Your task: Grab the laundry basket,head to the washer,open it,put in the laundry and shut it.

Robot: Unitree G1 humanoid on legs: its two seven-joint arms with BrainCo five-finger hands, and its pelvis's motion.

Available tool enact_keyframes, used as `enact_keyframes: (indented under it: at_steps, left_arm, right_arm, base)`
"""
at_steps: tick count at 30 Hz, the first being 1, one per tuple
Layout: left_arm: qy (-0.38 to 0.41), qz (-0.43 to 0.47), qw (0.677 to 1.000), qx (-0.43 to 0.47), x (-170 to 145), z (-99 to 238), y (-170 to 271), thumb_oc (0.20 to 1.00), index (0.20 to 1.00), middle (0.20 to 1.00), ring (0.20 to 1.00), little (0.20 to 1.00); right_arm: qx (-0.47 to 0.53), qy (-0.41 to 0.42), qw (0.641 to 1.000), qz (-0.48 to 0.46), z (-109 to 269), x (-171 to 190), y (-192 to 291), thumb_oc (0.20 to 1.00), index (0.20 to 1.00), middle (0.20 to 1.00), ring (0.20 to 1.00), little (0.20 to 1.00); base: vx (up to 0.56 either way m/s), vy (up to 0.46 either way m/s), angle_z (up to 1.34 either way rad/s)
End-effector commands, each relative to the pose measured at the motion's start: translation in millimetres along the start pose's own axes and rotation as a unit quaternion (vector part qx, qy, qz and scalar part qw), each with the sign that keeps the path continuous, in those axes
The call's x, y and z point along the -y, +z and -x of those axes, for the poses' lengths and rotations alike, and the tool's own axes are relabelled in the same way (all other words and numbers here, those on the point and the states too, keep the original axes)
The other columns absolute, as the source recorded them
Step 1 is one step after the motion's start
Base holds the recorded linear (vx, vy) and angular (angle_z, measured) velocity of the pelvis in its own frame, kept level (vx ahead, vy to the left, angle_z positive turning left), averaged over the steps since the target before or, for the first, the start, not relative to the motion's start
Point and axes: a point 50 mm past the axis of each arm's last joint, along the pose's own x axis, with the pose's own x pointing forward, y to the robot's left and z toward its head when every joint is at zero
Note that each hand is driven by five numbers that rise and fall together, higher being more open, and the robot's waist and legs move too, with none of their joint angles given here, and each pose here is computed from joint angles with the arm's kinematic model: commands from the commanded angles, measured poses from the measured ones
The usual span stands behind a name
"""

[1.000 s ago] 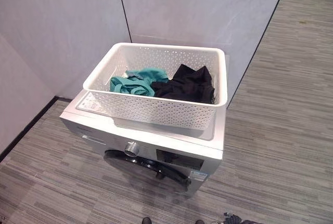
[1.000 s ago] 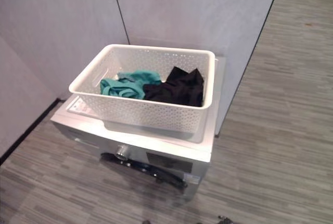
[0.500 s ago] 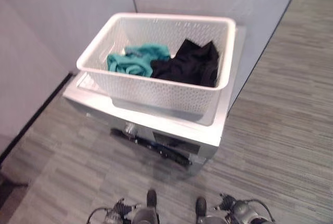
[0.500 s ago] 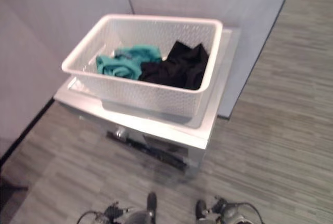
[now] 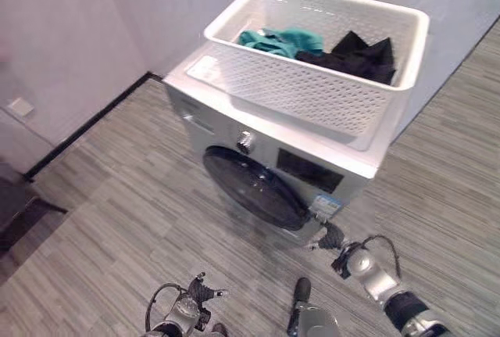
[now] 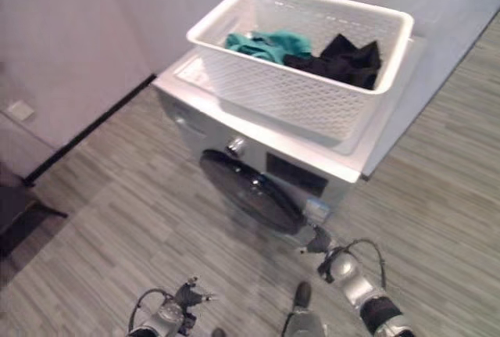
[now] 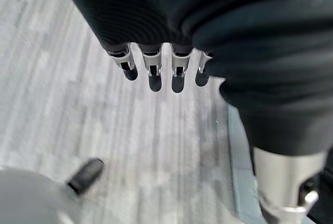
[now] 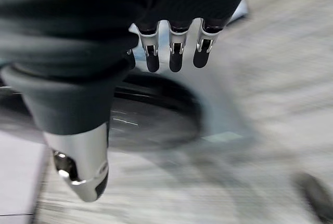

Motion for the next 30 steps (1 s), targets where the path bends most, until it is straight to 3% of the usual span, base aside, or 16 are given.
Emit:
enact_keyframes:
  at_steps: [1, 4, 9, 13, 17, 21, 30]
  left_arm:
    - [-0.003, -0.051, 0.998, -0.036, -11, 2, -24, 1.000, 1.000, 1.000, 1.000, 1.000]
    - [0.005, -0.061, 0.996, -0.058, -19, 4, -37, 1.000, 1.000, 1.000, 1.000, 1.000]
    - [0.027, 0.004, 0.994, -0.105, -26, 12, -66, 1.000, 1.000, 1.000, 1.000, 1.000]
    - [0.064, 0.102, 0.983, -0.141, -35, 18, -85, 1.000, 1.000, 1.000, 1.000, 1.000]
    - [0.061, 0.095, 0.983, -0.145, -33, 20, -90, 1.000, 1.000, 1.000, 1.000, 1.000]
    - [0.063, 0.091, 0.984, -0.138, -35, 19, -87, 1.000, 1.000, 1.000, 1.000, 1.000]
    - [0.103, 0.161, 0.981, -0.022, -55, 2, -25, 1.000, 1.000, 1.000, 1.000, 1.000]
  right_arm:
    - [0.042, -0.002, 0.999, 0.007, -10, -3, 26, 1.000, 1.000, 1.000, 1.000, 1.000]
    - [0.057, -0.011, 0.998, -0.002, -16, 1, 37, 1.000, 1.000, 1.000, 1.000, 1.000]
    - [0.081, -0.019, 0.997, -0.010, -19, 6, 50, 1.000, 1.000, 1.000, 1.000, 1.000]
    - [0.060, -0.027, 0.998, -0.002, -15, 7, 35, 1.000, 1.000, 1.000, 1.000, 1.000]
    - [0.044, -0.043, 0.998, 0.017, -15, 16, 27, 1.000, 1.000, 1.000, 1.000, 1.000]
    - [0.036, -0.057, 0.998, 0.008, -18, 23, 26, 1.000, 1.000, 1.000, 1.000, 1.000]
    - [0.067, -0.114, 0.991, -0.029, -41, 56, 65, 1.000, 1.000, 1.000, 1.000, 1.000]
  base:
    - [-0.11, 0.128, -0.02]
    - [-0.15, 0.093, -0.21]
    - [0.01, 0.001, -0.24]
    - [0.06, -0.080, -0.02]
    - [0.04, -0.075, 0.42]
    - [-0.04, -0.039, 0.26]
    - [-0.17, -0.045, 0.33]
